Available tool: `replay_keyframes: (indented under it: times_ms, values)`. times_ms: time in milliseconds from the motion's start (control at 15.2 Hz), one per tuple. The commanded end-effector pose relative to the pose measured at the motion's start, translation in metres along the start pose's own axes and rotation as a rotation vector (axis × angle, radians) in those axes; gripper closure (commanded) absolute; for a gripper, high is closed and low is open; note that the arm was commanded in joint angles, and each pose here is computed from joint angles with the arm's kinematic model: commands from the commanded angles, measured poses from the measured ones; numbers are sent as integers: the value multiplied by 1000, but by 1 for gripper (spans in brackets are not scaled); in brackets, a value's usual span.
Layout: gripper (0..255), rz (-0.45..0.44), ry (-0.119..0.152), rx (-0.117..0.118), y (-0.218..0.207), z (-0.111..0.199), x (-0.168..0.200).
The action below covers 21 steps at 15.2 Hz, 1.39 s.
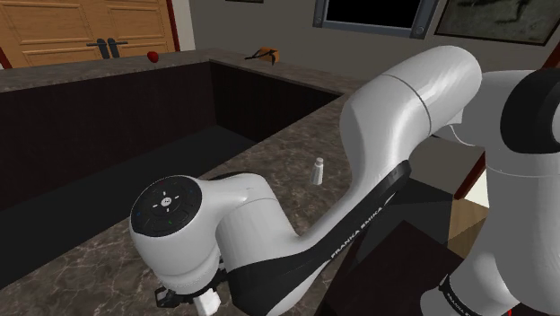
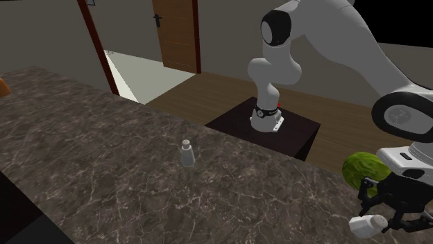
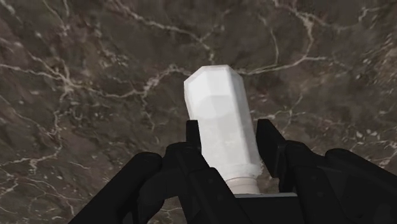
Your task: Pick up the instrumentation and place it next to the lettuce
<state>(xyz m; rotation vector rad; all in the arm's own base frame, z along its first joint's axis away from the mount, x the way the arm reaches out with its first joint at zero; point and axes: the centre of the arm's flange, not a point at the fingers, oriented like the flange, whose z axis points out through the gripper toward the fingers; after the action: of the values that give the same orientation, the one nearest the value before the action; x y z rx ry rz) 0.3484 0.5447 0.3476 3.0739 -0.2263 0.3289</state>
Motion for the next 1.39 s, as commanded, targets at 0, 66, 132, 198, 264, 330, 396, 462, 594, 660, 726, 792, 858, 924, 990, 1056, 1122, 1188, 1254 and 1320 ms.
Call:
replay_keyframes:
  times_ms: [0,66,132,198,264,330,396,462,594,660,726,792,858,924,990,1056,1122,1188,1254,1320]
  values:
    - [255,0,0,0,0,0,0]
    - [255,0,0,0,0,0,0]
    - [255,0,0,0,0,0,0]
    - [0,0,0,0,0,0,0]
    - [0,0,0,0,0,0,0]
    - [0,0,0,0,0,0,0]
    - [0,0,0,0,0,0,0]
    - [0,0,0,0,0,0,0]
    - [0,0,0,0,0,-13,0]
    - [0,0,0,0,0,-26,0]
    - [0,0,0,0,0,-40,0]
    - [0,0,0,0,0,-50,0]
    - [0,0,0,0,0,-50,0]
    - [0,0,0,0,0,-50,0]
    - [0,0,0,0,0,-50,0]
    - [0,0,0,0,0,-50,0]
    - [0,0,0,0,0,-50,0]
    - [0,0,0,0,0,-50,0]
    - [0,0,0,0,0,-50,0]
    - [0,0,0,0,0,-50,0]
